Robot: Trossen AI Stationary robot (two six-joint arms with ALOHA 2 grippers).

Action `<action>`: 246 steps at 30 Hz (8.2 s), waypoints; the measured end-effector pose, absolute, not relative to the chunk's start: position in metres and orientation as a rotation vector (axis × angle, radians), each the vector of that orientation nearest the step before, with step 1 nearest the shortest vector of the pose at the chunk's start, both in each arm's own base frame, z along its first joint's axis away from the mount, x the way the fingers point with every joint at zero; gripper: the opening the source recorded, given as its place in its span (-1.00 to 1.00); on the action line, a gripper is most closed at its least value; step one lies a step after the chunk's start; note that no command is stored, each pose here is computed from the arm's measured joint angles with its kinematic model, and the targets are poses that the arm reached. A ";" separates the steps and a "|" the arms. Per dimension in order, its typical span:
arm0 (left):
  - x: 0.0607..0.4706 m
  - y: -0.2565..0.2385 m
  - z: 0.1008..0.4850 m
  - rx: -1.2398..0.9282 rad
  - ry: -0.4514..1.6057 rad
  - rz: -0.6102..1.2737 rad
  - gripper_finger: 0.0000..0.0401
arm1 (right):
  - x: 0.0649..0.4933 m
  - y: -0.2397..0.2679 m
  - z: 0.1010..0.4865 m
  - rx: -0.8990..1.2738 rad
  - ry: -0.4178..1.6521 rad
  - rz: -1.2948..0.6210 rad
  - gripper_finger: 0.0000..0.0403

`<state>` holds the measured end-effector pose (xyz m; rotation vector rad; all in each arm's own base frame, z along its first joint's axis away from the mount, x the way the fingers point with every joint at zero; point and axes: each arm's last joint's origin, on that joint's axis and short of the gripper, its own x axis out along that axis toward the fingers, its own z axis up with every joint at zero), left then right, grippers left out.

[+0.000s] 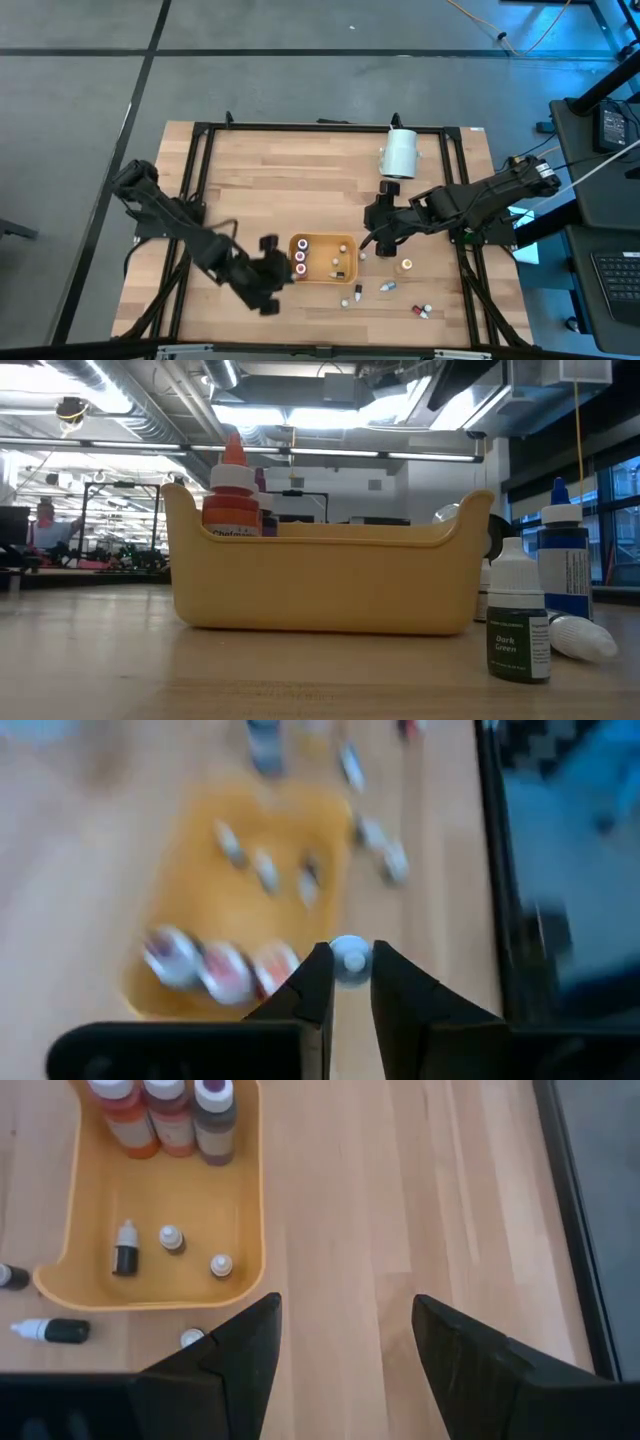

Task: Pick & Place food coloring
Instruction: Put the left small red food coloring bottle in the yellow bin, then put the large blue food coloring bottle in the yellow bin, then put the small brown food coloring bottle in the yellow bin

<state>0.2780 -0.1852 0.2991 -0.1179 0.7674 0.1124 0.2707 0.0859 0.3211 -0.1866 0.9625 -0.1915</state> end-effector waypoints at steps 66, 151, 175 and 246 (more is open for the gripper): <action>0.418 -0.081 0.219 -0.021 0.957 0.086 -0.65 | 0.217 0.101 0.246 0.133 1.194 -0.114 0.13; 0.251 -0.106 0.308 -0.286 0.548 0.237 -0.71 | 0.416 0.095 0.222 -0.020 1.090 0.040 -0.30; 0.251 -0.105 0.308 -0.282 0.542 0.250 -0.71 | 0.414 0.094 0.228 -0.076 1.088 0.036 -0.26; 0.251 -0.103 0.309 -0.230 0.509 0.317 -0.71 | 0.265 0.114 0.144 -0.041 0.985 0.038 -0.74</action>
